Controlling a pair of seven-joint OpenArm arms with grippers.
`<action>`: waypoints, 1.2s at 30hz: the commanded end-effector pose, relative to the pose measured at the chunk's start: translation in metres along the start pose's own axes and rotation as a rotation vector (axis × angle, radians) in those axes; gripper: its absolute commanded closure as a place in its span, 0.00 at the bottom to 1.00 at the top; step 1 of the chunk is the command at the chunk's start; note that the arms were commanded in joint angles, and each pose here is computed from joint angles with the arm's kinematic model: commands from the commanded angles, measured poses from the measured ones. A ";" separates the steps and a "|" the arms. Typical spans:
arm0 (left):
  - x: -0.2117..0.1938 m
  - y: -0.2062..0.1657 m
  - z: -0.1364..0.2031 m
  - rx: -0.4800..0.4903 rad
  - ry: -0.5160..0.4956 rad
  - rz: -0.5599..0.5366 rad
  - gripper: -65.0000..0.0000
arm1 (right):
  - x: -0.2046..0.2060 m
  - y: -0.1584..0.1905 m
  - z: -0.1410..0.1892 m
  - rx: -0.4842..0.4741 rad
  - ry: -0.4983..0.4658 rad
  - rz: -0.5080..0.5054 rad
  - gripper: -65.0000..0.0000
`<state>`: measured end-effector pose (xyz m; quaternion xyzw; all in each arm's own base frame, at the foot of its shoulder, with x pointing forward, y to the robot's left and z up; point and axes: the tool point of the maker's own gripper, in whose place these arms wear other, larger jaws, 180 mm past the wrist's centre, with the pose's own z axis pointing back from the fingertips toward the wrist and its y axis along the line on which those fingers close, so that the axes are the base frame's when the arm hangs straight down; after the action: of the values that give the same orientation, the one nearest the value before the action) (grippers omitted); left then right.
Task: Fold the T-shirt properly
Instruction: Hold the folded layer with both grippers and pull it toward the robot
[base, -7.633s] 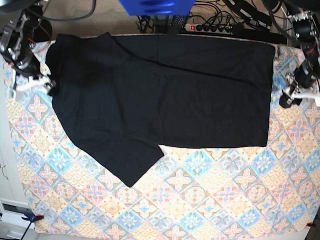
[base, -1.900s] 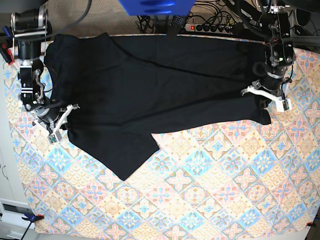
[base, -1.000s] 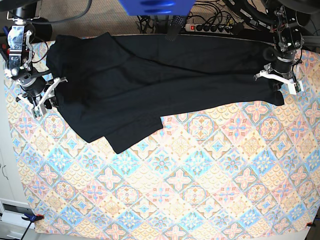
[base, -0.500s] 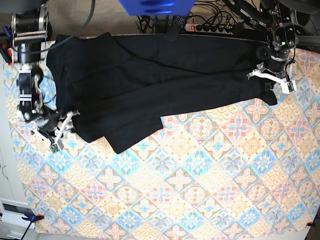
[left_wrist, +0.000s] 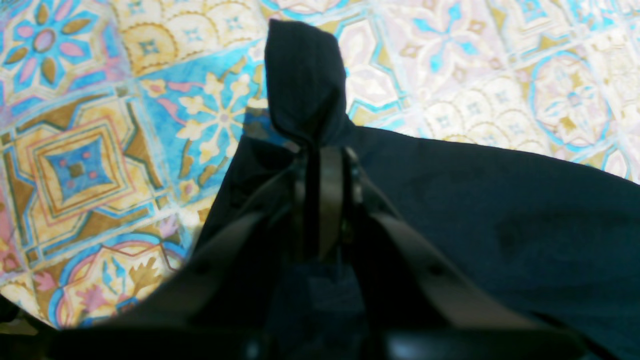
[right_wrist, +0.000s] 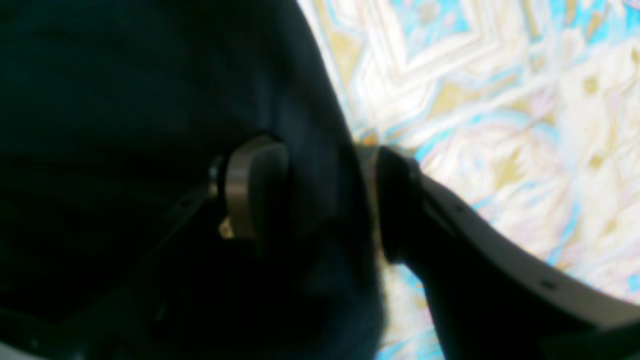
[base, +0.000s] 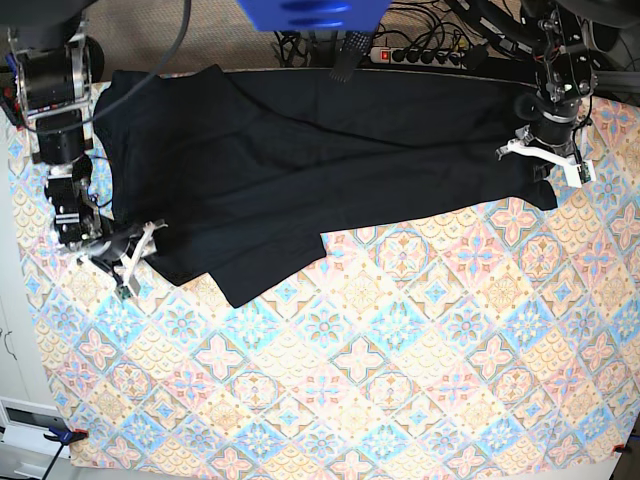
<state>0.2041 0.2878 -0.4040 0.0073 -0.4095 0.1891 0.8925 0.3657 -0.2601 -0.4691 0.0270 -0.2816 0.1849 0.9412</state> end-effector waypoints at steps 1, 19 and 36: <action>0.011 0.001 0.003 -0.003 -0.035 -0.016 1.00 | 0.023 -0.015 0.007 -0.024 -0.059 0.005 0.52; 0.007 -0.004 0.002 -0.008 -0.032 0.004 1.00 | 0.046 0.021 -0.009 0.040 -0.107 0.000 0.52; 0.007 -0.004 0.002 -0.008 -0.032 0.004 1.00 | 0.028 0.028 -0.019 0.055 -0.066 -0.039 0.93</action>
<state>0.2028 0.2822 -0.4068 0.0009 -0.4080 0.1966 0.8915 0.3824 -0.2127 -0.4776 0.0762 -0.3079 0.1684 0.9333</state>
